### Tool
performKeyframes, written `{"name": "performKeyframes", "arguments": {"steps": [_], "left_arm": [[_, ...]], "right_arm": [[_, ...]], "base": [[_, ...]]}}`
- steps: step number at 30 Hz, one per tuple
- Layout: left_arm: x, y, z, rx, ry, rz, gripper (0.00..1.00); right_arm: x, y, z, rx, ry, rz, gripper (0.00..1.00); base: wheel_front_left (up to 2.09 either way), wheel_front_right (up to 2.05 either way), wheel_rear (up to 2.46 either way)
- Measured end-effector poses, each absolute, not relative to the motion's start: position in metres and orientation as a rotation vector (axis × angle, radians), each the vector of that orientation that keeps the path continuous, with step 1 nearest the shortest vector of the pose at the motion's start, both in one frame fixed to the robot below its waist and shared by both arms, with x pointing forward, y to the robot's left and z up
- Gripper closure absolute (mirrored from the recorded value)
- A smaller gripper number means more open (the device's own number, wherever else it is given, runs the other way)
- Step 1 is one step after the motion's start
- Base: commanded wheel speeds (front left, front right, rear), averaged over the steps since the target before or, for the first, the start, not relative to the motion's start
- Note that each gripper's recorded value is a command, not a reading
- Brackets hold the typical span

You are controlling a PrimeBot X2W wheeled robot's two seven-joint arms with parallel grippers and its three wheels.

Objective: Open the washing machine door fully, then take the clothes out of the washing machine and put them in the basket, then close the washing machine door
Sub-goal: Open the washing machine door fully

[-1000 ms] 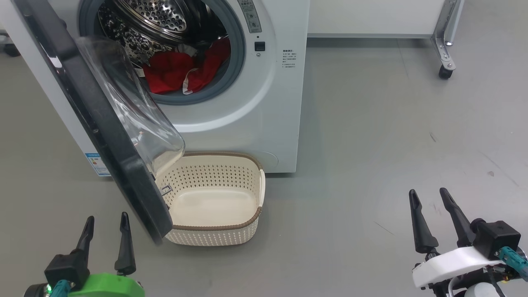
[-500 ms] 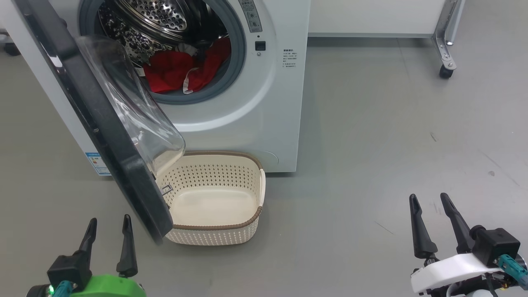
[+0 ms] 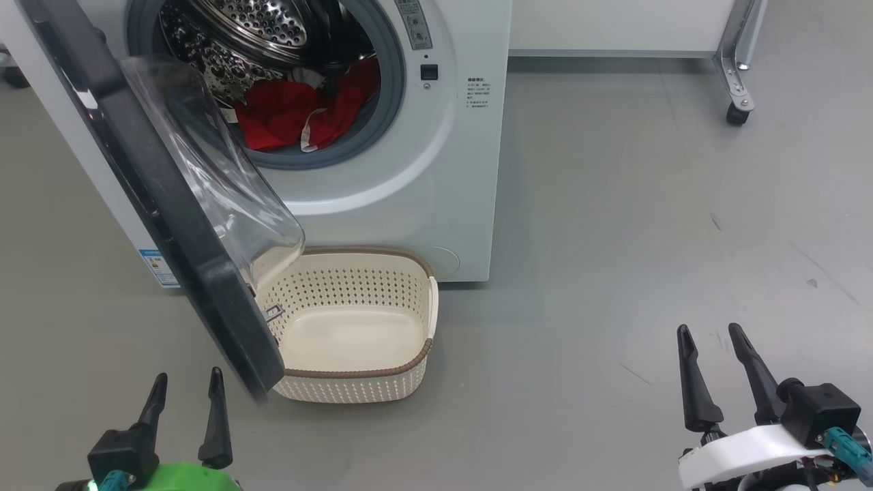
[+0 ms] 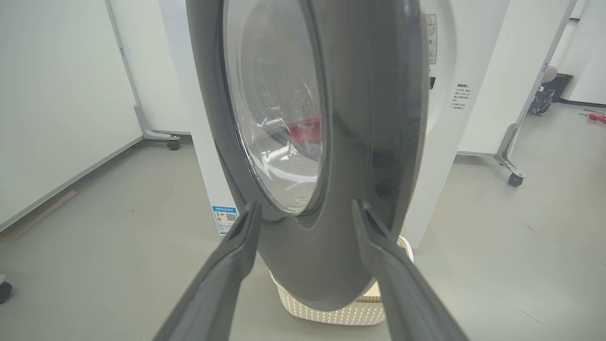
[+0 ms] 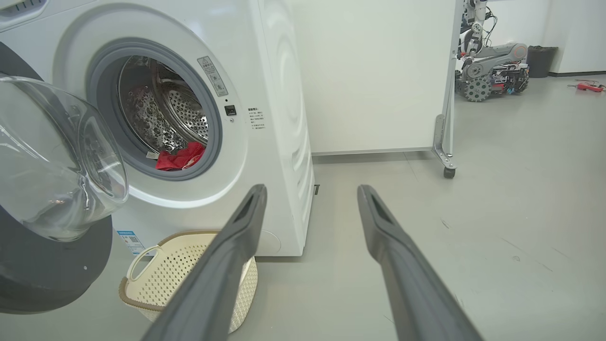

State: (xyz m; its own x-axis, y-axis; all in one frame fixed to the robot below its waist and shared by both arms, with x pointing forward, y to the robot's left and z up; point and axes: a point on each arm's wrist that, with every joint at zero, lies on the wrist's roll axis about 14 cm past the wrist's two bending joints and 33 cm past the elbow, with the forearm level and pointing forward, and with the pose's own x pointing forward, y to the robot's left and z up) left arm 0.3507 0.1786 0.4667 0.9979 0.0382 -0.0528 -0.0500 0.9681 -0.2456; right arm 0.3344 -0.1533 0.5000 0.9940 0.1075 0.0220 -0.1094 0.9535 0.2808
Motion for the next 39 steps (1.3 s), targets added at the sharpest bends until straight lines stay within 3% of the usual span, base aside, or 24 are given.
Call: {"name": "performKeyframes", "arguments": {"steps": [7,8,10,11,12,27,39], "left_arm": [[0.351,0.179,0.466,-0.25,0.049,0.048,0.0],[0.351,0.179,0.466,-0.251,0.049,0.043,0.22],[0.35,0.178,0.466,-0.252,0.051,0.038,0.91],[0.35,0.177,0.465,-0.253,0.053,0.035,0.91],[0.35,0.177,0.465,-0.254,0.054,0.032,1.0],[0.351,0.181,0.469,-0.258,0.038,0.038,1.0],[0.376,0.195,0.53,-0.262,-0.153,0.055,1.0]], "right_arm": [[0.335,-0.153,0.501,0.277,-0.012,0.112,0.0],[0.335,-0.153,0.5,0.272,-0.012,0.112,0.0],[0.334,-0.152,0.5,0.273,-0.011,0.118,0.0],[0.334,-0.152,0.499,0.273,-0.009,0.117,0.0],[0.333,-0.153,0.499,0.271,-0.007,0.116,0.0],[0.333,-0.149,0.495,0.288,0.002,0.119,0.0],[0.333,-0.146,0.496,0.291,-0.007,0.129,0.0]], "base": [[0.0,0.0,0.0],[0.0,0.0,0.0],[0.0,0.0,0.0],[0.0,0.0,0.0],[0.0,0.0,0.0],[0.0,0.0,0.0],[0.0,0.0,0.0]]}}
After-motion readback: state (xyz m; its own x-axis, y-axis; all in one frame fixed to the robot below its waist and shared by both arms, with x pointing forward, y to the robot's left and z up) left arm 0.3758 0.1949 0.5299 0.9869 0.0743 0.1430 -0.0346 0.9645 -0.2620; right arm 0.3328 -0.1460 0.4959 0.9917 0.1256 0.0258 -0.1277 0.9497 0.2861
